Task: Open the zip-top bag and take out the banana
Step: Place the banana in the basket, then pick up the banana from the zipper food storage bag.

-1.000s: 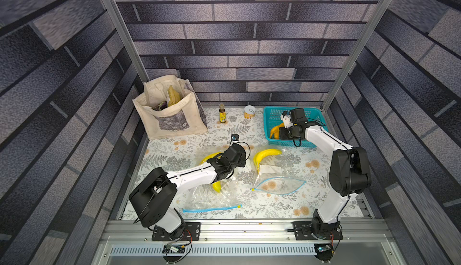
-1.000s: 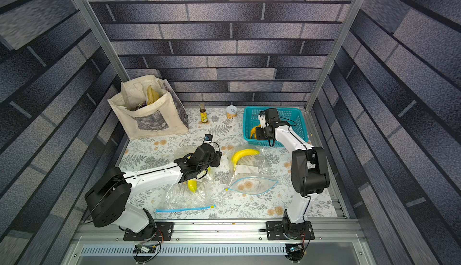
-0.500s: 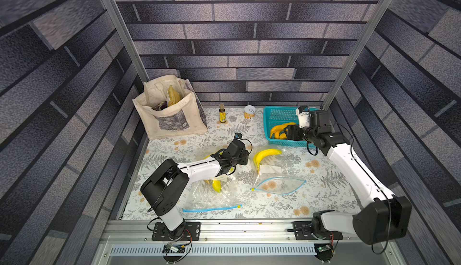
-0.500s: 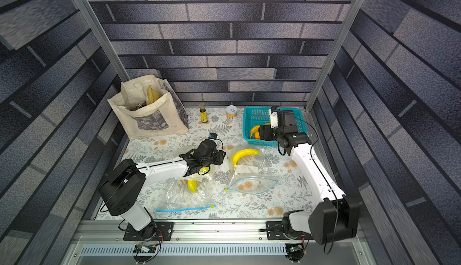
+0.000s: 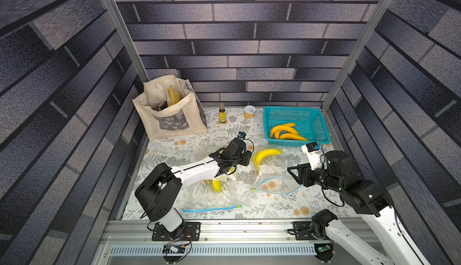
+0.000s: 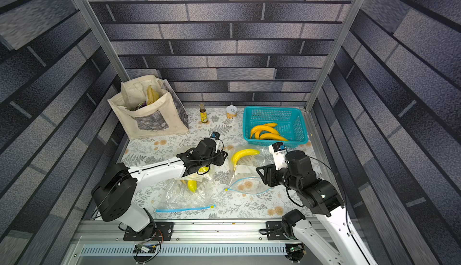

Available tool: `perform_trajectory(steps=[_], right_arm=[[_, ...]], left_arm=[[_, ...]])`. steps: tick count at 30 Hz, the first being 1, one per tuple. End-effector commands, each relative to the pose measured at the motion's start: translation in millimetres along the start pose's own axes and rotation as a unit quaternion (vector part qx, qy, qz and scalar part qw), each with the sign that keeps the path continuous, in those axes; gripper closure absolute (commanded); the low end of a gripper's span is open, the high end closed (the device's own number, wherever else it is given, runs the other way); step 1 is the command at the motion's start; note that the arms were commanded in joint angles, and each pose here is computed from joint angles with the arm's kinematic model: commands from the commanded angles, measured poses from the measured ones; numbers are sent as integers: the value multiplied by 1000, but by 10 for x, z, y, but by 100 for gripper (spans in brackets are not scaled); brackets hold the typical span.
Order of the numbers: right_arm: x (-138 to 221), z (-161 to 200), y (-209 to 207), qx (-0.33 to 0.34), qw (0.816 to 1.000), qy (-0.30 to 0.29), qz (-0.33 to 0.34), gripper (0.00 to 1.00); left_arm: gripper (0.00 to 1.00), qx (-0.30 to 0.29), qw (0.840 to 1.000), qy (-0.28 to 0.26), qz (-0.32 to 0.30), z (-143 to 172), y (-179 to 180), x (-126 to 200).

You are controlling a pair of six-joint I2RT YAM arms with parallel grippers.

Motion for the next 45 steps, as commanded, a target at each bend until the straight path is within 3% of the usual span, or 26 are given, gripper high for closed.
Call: perform_trajectory(steps=[1,6,8,16,24,29,33,37,42,45], right_arm=[[-4,177,-22,-33,999,35,7,40],[-74,207,-14,-35,998,44,-6,41],[-100,199,-12,-36,998,44,-9,41],[-73,124,-14,-29,999,27,-3,41],[-142,161,-16,-38,999,38,-10,42],[-177,266,-2,-42,998,47,-26,47],[-95,292,60,-30,998,30,-39,50],[-127,335,119,-19,998,36,-39,53],[-499,418,221,-3,998,59,-29,53],[-573,403,254,20,999,42,-8,53]], left_arm=[[46,-107,994,12,24,175,-271,396],[46,-142,987,16,72,505,-467,703],[46,-157,985,17,63,587,-505,752],[46,-197,977,59,54,846,-607,589],[47,-201,976,64,58,878,-681,406],[62,-196,977,62,57,862,-718,318],[81,-188,978,62,61,863,-747,270],[87,-171,983,54,47,825,-732,239],[91,-156,986,36,40,764,-749,276],[92,-147,988,23,29,715,-729,325]])
Point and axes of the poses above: each gripper's point midway between its finger pads, its own x axis back along the fingers, its own y axis along the line the jaws close on, z = x × y, the point moved 7 cm from there along x, back along the fingers, and after that the axes turned 10 degrees about x, right-handed, at the moved point
